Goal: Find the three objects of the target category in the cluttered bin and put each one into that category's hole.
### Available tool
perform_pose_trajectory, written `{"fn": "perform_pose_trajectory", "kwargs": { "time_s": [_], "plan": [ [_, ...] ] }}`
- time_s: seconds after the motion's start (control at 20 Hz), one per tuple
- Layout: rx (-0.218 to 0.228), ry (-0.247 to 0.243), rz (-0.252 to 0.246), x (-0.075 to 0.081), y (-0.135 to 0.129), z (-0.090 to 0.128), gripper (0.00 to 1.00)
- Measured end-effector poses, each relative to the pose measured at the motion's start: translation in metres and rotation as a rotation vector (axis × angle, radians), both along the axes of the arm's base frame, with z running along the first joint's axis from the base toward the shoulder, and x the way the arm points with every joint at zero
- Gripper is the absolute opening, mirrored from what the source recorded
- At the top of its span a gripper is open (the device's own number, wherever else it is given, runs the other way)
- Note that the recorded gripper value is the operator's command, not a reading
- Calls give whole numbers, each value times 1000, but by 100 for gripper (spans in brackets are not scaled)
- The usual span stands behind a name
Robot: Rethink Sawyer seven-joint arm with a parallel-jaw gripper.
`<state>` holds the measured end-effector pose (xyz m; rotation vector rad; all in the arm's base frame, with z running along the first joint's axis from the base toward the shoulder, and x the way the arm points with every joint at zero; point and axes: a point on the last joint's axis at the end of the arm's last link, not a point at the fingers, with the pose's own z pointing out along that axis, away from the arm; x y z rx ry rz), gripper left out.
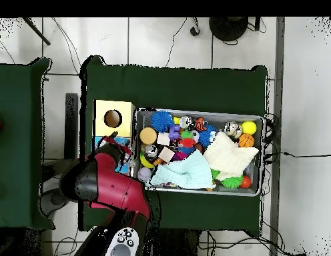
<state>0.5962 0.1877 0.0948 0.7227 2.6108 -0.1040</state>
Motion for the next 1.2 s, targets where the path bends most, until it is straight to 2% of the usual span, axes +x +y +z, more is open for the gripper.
{"fn": "perform_pose_trajectory", "kwargs": {
  "time_s": [0.75,1.2],
  "plan": [
    [5,1,-28,8,-16,1,100],
    [11,11,-30,8,-16,3,100]
  ]
}}
